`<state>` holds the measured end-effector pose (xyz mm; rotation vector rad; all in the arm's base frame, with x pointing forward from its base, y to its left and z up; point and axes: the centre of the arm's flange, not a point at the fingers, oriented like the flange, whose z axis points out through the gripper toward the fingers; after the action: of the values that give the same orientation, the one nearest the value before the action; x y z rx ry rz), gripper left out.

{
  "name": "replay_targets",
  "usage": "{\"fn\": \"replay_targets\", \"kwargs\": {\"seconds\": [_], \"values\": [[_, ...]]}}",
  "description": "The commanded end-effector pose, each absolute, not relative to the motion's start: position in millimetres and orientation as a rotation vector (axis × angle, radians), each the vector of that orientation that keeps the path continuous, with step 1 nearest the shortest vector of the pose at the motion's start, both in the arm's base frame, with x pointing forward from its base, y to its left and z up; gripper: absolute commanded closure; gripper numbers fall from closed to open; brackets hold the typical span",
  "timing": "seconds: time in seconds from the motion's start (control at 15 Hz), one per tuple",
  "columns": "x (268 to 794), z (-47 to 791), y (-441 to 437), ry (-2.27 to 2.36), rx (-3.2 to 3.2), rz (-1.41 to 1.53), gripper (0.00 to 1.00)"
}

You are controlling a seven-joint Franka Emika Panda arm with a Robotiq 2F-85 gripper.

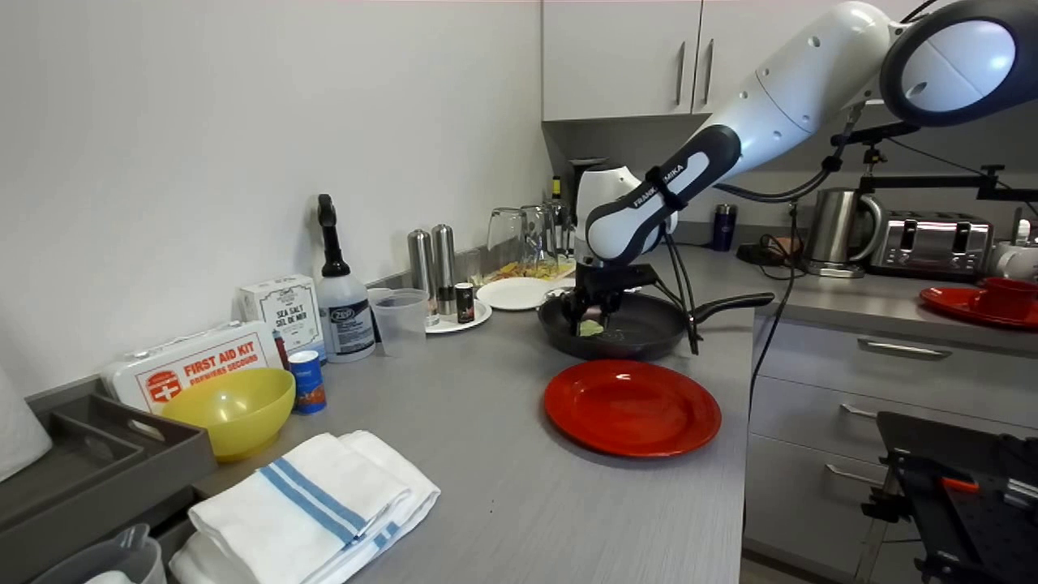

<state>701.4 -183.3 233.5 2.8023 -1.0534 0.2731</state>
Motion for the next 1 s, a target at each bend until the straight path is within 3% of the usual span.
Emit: {"fn": "replay_targets", "kwargs": {"seconds": [0.0, 0.53, 0.93], "values": [[667.8, 202.9, -216.8, -1.08, 2.776, 0.036, 0.61], [647.0, 211.4, -279.8, -1.206, 2.652, -0.005, 0.61], [653.8, 203.9, -270.8, -1.257, 2.672, 0.096, 0.61]]}}
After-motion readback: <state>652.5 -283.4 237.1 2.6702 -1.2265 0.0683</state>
